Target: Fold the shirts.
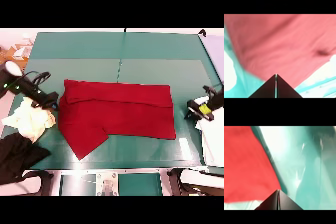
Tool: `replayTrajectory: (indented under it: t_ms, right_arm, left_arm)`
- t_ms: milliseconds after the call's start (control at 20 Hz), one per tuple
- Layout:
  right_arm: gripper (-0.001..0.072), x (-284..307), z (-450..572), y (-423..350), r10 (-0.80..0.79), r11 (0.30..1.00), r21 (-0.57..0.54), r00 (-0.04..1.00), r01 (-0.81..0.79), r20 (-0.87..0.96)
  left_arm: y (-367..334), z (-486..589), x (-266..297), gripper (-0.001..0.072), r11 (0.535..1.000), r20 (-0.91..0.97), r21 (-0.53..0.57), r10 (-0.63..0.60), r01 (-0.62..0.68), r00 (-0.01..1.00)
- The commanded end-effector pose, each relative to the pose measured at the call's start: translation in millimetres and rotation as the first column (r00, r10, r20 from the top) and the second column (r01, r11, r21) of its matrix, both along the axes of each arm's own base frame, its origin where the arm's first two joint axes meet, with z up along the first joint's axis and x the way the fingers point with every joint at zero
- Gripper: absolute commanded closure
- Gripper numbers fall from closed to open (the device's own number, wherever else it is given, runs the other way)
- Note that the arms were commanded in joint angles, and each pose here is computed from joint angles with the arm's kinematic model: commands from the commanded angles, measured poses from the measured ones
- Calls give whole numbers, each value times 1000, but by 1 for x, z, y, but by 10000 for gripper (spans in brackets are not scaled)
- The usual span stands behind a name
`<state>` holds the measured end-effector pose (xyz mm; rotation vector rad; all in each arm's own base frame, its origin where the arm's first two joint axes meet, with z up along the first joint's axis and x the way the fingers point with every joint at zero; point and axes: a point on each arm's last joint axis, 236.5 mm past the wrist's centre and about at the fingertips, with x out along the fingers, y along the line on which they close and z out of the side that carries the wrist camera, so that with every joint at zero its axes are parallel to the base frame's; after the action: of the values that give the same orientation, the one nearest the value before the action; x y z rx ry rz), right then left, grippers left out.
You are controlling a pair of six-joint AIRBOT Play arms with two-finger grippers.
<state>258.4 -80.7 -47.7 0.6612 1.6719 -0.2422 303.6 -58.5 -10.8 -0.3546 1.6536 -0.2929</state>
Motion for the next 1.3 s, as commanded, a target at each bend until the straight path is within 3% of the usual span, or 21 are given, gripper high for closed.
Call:
replayTrajectory:
  t_ms: [0, 50, 100, 150, 200, 250, 400, 600, 750, 800, 850, 1100, 1250]
  right_arm:
    - [698, -62, -12, 29, -138, 990, -7, 990, 138, 17]
    - [697, -69, -16, 42, -186, 983, 13, 981, 186, 59]
    - [676, -71, -20, 53, -215, 976, 34, 971, 213, 103]
    - [513, -71, -25, 65, -248, 968, 67, 958, 241, 141]
    - [309, -69, -29, 72, -279, 960, 91, 945, 267, 173]
    - [242, -65, -35, 78, -316, 948, 113, 927, 298, 203]
    - [243, -61, -54, 93, -421, 903, 189, 882, 386, 213]
    - [243, -45, -68, 86, -537, 842, 216, 798, 494, 273]
    - [257, -22, -60, 78, -616, 788, 262, 713, 557, 334]
    - [442, -18, -58, 80, -623, 782, 278, 706, 558, 337]
    - [670, -17, -57, 83, -610, 792, 283, 714, 541, 344]
    - [698, -23, -36, 88, -399, 915, 216, 838, 340, 372]
    - [698, -26, -10, 71, -295, 955, 121, 888, 270, 353]
  left_arm:
    - [6, -8, -55, 683, 994, 62, 64, 85, -89, 994]
    - [2, -15, -70, 643, 990, 65, 56, 124, -127, 990]
    - [-1, -22, -85, 335, 988, 64, 50, 141, -145, 988]
    - [-3, -33, -100, 85, 981, 49, 48, 184, -187, 982]
    - [-5, -45, -109, 78, 974, 40, 48, 218, -220, 975]
    - [-12, -58, -118, 77, 968, 22, 24, 251, -251, 968]
    - [-42, -93, -131, 78, 938, -15, -72, 340, -340, 940]
    - [-55, -106, -102, 86, 891, 107, -137, 448, -433, 888]
    - [-55, -98, -77, 489, 850, 169, -193, 520, -490, 837]
    - [-57, -93, -71, 680, 853, 191, -218, 514, -474, 836]
    - [-60, -87, -67, 683, 865, 207, -229, 492, -447, 846]
    - [-67, -38, -65, 684, 964, 248, -174, 240, -201, 938]
    - [-71, -6, -76, 684, 982, 207, -159, 131, -99, 970]
